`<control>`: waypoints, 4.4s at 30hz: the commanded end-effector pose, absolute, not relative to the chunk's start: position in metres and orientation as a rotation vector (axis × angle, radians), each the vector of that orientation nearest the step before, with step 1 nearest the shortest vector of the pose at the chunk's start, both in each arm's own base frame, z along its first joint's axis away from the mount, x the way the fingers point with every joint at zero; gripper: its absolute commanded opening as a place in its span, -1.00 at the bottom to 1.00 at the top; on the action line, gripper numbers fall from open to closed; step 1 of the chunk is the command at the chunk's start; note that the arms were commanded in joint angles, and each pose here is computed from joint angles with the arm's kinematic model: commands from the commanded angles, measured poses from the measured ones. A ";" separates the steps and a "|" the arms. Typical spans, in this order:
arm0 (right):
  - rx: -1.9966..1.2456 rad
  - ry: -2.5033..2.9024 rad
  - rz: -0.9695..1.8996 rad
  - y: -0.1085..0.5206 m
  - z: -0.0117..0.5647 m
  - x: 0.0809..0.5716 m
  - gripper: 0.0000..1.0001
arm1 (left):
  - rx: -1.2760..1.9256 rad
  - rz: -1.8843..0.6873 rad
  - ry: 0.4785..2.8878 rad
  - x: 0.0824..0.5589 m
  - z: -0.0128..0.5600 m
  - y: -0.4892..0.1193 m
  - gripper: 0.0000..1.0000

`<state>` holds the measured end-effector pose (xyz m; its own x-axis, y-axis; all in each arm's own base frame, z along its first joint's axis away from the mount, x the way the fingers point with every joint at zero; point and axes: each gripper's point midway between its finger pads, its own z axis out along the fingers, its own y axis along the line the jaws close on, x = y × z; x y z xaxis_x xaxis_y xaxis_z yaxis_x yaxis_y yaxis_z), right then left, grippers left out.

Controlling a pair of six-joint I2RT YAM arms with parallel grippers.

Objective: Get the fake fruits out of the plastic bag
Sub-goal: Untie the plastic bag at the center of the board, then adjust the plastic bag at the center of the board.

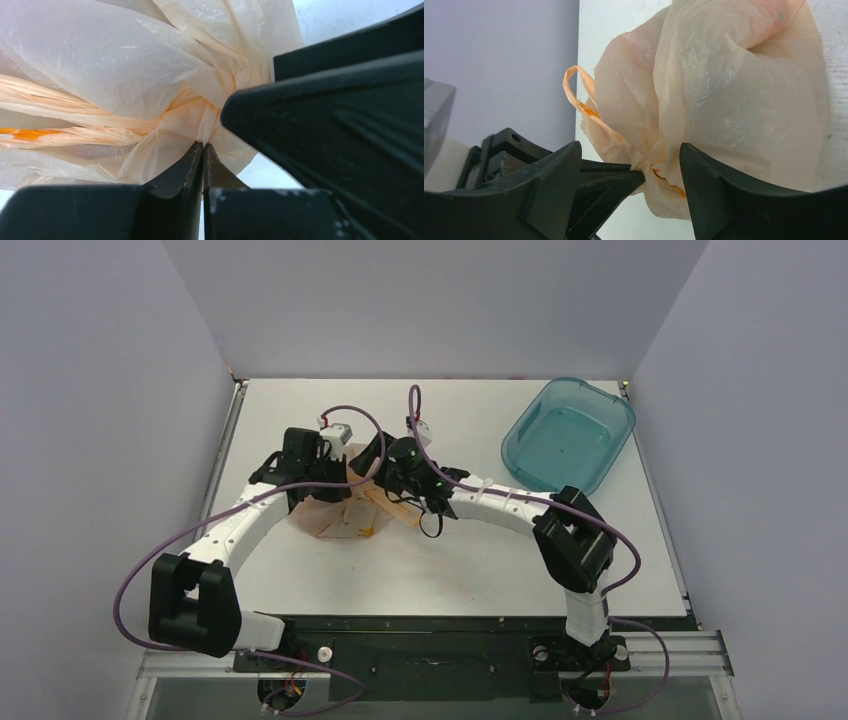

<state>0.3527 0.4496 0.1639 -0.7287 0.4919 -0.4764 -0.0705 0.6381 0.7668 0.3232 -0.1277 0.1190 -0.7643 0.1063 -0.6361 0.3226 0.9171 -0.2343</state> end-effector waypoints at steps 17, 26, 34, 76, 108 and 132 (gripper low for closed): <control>0.330 2.137 0.941 0.447 0.140 0.356 -0.31 | 0.410 -0.492 2.174 0.328 0.171 -0.145 -1.00; 0.359 2.098 0.976 0.416 0.157 0.375 -1.00 | 0.312 -0.252 2.206 0.332 0.160 -0.121 -1.00; 0.356 2.111 1.028 0.381 0.155 0.381 -1.00 | 0.101 0.057 2.100 0.337 0.183 -0.067 -1.00; -0.072 2.118 1.056 0.367 0.158 0.337 -0.86 | 0.325 -0.066 1.985 0.319 0.211 -0.108 -1.00; -0.361 1.965 0.646 0.327 0.227 0.312 0.23 | 0.139 0.019 1.734 0.297 0.267 -0.071 -1.00; -0.434 1.918 0.720 0.431 0.249 0.313 0.05 | 0.141 -0.002 1.708 0.294 0.272 -0.074 -1.00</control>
